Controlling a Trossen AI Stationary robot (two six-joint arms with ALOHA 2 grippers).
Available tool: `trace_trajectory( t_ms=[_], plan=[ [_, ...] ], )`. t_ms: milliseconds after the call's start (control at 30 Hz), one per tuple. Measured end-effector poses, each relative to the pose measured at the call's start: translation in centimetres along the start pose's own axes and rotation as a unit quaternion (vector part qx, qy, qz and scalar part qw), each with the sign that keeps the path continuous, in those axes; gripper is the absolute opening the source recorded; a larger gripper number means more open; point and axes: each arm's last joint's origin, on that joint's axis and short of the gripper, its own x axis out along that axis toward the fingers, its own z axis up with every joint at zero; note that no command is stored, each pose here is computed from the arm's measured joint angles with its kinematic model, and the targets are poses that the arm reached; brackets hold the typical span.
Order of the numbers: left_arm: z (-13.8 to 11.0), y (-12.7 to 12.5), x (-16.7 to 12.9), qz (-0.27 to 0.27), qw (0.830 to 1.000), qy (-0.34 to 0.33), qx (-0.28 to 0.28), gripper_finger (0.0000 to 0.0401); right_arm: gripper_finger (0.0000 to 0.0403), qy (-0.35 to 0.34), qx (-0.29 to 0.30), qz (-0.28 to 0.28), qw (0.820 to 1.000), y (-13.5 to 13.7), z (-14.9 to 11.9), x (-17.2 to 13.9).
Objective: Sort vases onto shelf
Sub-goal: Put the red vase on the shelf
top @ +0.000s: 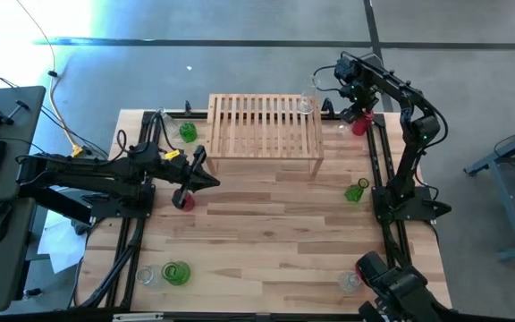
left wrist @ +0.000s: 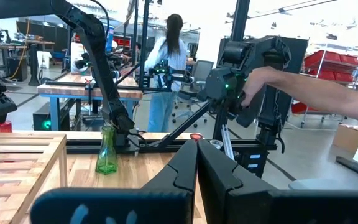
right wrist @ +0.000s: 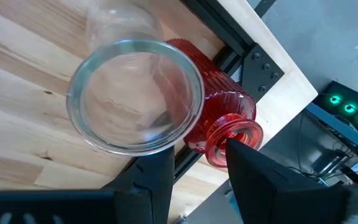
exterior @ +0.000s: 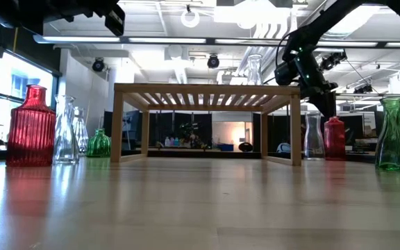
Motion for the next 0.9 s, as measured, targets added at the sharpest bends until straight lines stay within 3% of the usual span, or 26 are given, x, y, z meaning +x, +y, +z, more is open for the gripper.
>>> trace_trajectory(
  t_ms=[900],
  plan=[
    [0.0, 0.02, 0.0, 0.003, 1.0, 0.0, -0.008, 0.0005, 0.0133, 0.008, 0.014, -0.006, 1.0, 0.06, -0.14, -0.05]
  ],
)
